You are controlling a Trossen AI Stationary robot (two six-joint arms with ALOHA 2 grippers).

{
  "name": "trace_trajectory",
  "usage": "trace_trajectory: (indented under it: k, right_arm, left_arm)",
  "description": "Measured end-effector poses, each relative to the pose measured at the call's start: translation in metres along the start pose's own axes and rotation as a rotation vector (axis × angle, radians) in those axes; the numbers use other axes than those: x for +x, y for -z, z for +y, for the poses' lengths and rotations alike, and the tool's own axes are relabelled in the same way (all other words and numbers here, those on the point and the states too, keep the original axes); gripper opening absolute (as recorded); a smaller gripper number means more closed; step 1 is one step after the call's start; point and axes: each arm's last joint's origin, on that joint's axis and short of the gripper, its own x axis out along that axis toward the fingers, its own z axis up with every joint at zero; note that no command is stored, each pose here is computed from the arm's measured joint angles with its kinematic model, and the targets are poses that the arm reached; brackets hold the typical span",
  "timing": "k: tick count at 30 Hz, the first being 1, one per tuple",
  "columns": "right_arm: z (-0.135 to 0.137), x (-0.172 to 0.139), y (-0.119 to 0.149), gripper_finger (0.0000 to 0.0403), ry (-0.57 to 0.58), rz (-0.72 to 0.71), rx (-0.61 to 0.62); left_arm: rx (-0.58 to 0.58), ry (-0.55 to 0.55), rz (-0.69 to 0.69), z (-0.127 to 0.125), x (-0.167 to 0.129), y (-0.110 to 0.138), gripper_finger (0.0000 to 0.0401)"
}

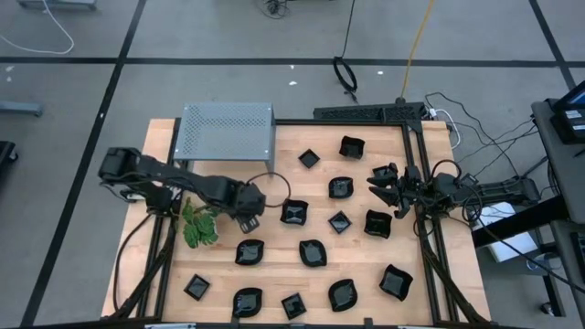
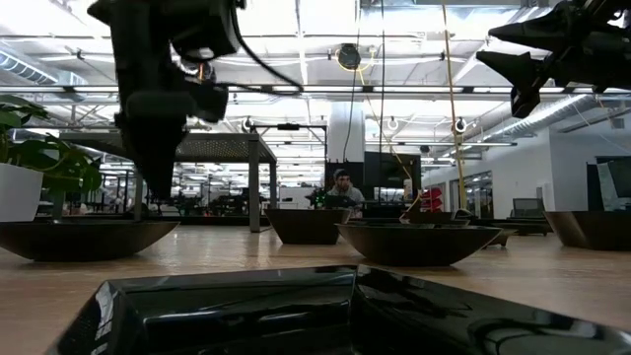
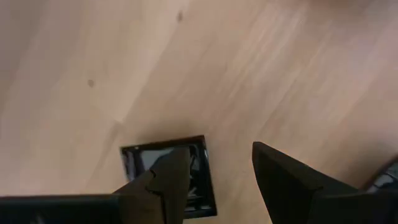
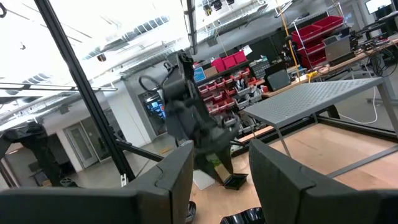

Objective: Pick & Place Mini shaped plates
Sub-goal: Put the square plate on the shelf

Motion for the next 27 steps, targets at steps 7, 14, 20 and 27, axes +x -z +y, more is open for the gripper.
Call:
trace_trajectory:
  k: [7, 14, 20, 27]
  right_arm:
    - [0.000, 0.000, 0.000, 0.0144, 0.000, 0.000, 0.000]
    - [0.000, 0.000, 0.000, 0.0144, 0.000, 0.000, 0.000]
    - [0.000, 0.000, 0.000, 0.0144, 0.000, 0.000, 0.000]
    - [0.000, 0.000, 0.000, 0.0144, 0.000, 0.001, 0.000]
  left_arm:
    - [-0.033, -0.104, 0.084, -0.005, 0.020, 0.007, 0.0179]
    - [-0.067, -0.184, 0.084, -0.005, 0.034, 0.006, 0.0179]
    - [-0.106, -0.184, 0.098, -0.006, 0.043, 0.003, 0.0179]
    - [-0.066, -0.181, 0.110, -0.005, 0.044, 0.003, 0.0173]
